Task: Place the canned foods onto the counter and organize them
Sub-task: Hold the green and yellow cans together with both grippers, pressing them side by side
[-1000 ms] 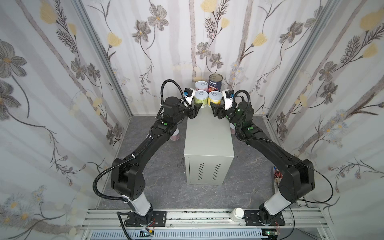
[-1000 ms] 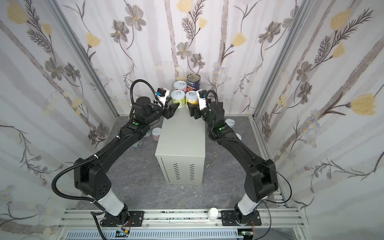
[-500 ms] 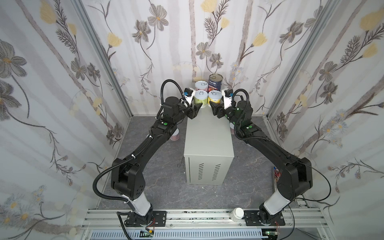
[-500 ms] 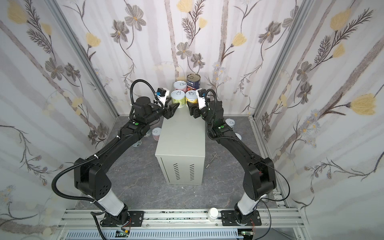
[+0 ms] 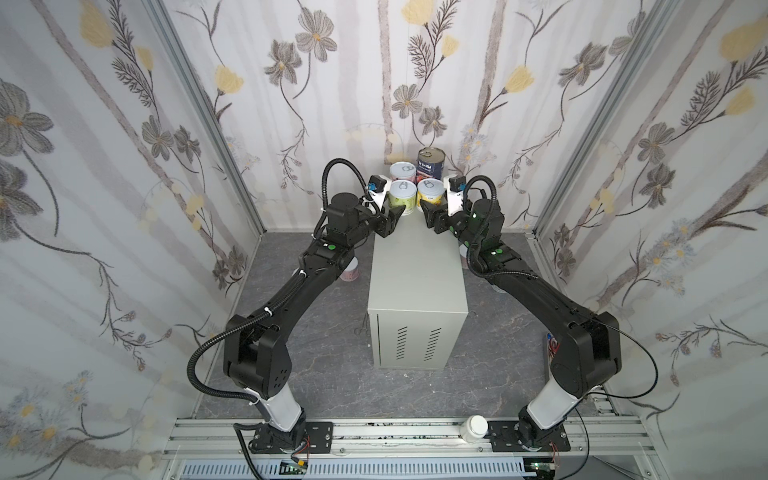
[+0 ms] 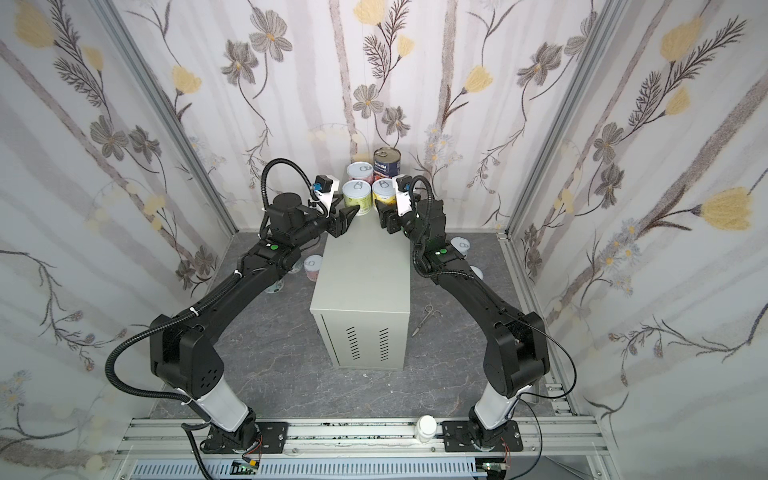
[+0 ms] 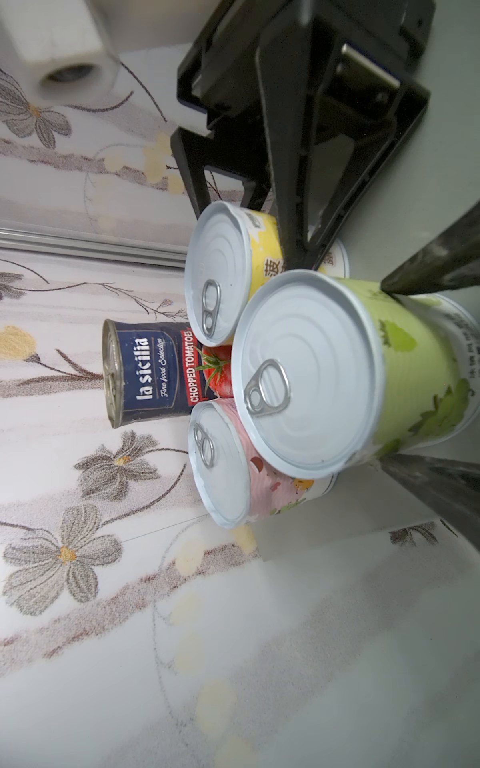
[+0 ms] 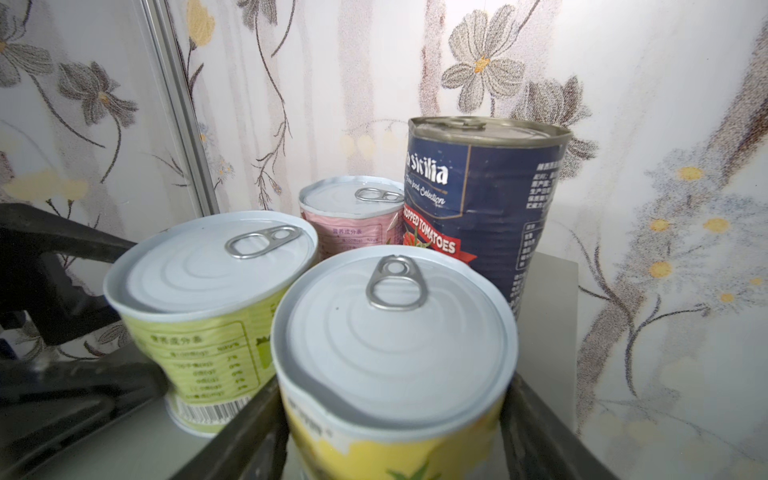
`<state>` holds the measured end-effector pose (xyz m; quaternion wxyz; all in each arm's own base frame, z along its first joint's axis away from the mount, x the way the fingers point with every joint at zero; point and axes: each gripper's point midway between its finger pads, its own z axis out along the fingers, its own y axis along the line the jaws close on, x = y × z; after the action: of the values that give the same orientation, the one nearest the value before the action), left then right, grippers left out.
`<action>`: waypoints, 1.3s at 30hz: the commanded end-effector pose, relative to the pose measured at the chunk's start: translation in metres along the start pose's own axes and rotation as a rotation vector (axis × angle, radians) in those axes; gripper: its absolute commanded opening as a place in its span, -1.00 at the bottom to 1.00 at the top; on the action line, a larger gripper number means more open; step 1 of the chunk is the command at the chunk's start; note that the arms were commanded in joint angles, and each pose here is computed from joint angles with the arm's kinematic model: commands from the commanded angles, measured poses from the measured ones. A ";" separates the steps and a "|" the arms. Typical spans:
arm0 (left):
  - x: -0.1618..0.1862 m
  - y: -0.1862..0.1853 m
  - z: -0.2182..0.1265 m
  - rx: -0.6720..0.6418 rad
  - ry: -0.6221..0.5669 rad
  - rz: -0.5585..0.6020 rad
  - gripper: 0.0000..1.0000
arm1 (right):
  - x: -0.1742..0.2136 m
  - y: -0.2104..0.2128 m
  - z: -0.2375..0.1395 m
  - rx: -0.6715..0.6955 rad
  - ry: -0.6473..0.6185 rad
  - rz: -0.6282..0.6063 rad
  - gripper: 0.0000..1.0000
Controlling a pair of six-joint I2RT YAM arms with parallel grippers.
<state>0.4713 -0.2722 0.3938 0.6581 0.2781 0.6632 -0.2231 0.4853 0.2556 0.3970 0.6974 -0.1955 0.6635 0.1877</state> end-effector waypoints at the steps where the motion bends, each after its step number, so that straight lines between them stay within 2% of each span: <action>1: 0.003 0.000 0.003 0.004 0.008 0.015 0.20 | 0.005 0.002 0.002 -0.004 0.016 -0.005 0.49; 39: 0.005 0.005 0.010 -0.015 0.007 0.012 0.25 | 0.010 0.005 0.013 -0.028 0.040 -0.011 0.49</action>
<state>0.4798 -0.2748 0.3953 0.6646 0.2739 0.6589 -0.2219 0.4960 0.2571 0.3973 0.6965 -0.1982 0.6659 0.1793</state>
